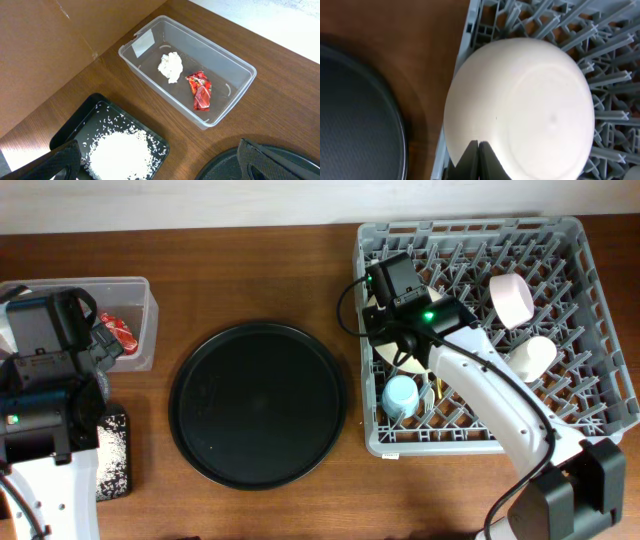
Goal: Sort waste into correct bins and load items into the dishwasher rack
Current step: 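Lower the cream plate upright between the rack pegs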
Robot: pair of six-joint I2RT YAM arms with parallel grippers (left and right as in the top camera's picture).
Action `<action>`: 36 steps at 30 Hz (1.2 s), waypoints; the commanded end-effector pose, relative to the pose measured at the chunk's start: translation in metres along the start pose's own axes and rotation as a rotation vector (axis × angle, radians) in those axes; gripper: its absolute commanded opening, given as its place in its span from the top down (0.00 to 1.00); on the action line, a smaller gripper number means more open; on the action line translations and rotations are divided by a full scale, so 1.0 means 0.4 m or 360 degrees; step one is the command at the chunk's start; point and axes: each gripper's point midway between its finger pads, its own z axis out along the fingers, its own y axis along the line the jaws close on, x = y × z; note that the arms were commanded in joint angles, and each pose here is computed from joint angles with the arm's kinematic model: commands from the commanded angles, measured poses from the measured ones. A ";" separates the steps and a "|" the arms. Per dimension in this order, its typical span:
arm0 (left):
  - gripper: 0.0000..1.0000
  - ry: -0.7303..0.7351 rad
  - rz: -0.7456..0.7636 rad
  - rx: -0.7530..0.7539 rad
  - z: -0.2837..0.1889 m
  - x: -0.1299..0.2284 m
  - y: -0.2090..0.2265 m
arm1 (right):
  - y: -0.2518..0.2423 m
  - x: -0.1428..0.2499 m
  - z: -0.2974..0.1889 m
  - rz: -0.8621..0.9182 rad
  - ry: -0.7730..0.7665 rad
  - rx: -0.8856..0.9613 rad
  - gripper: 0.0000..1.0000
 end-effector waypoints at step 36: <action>0.01 -0.0022 -0.0033 -0.0017 -0.007 -0.009 0.009 | 0.018 -0.032 0.007 -0.0118 -0.0032 -0.0054 0.96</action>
